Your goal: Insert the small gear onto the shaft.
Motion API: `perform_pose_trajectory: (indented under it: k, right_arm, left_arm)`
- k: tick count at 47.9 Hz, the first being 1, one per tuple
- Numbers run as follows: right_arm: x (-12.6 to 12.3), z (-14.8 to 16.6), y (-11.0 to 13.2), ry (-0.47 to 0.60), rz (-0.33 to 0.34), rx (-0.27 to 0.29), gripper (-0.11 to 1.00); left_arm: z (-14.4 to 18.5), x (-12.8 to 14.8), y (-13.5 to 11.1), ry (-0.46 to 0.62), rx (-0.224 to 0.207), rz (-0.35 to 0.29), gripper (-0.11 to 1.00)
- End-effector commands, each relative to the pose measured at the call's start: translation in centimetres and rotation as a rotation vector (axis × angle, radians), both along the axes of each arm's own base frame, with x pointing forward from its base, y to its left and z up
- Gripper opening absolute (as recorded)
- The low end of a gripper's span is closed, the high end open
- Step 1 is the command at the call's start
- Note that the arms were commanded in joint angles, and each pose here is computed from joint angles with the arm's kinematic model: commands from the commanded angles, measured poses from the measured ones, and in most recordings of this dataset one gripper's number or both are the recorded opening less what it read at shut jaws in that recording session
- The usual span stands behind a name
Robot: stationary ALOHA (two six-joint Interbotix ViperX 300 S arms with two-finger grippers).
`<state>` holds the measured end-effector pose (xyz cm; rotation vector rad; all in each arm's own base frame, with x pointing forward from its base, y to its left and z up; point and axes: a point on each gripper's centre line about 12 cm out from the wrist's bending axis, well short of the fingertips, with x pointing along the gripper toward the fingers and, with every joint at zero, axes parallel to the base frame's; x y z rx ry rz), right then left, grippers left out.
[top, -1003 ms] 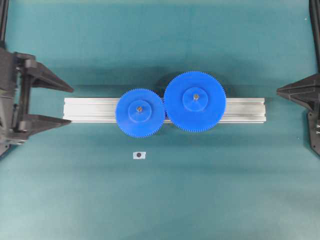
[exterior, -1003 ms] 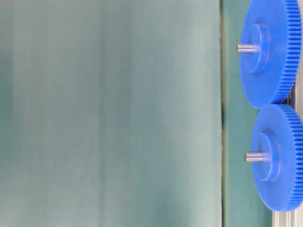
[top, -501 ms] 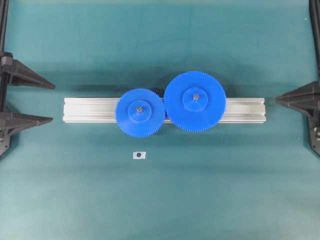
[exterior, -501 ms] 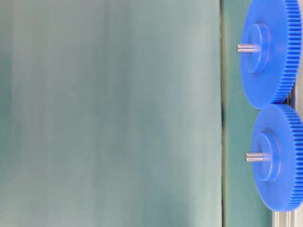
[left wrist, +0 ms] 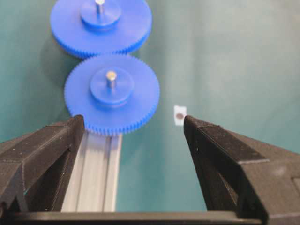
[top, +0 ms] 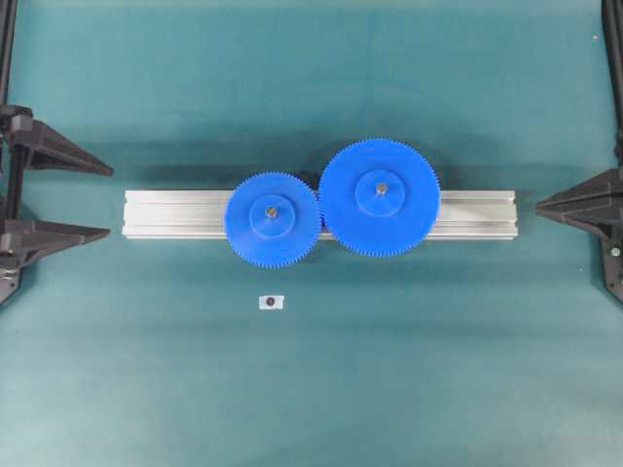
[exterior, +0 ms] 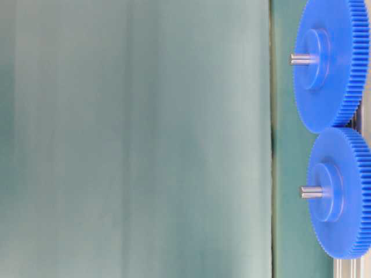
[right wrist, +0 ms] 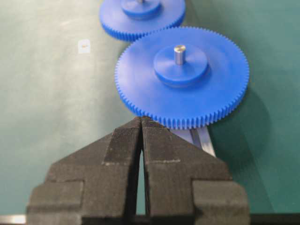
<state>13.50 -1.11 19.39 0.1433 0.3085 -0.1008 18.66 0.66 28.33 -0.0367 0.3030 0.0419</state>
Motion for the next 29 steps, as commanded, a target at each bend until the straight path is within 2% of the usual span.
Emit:
perform_pose_trajectory:
  k: [1, 29]
  right_arm:
    - [0.15, 0.44, -0.02, -0.013, -0.003, 0.006, 0.05]
    - [0.15, 0.44, -0.02, -0.013, -0.004, 0.009, 0.05]
  left_arm:
    - [0.51, 0.16, 0.07, -0.015, 0.006, 0.001, 0.86]
    - [-0.32, 0.0, 0.06, 0.003, 0.004, 0.002, 0.86]
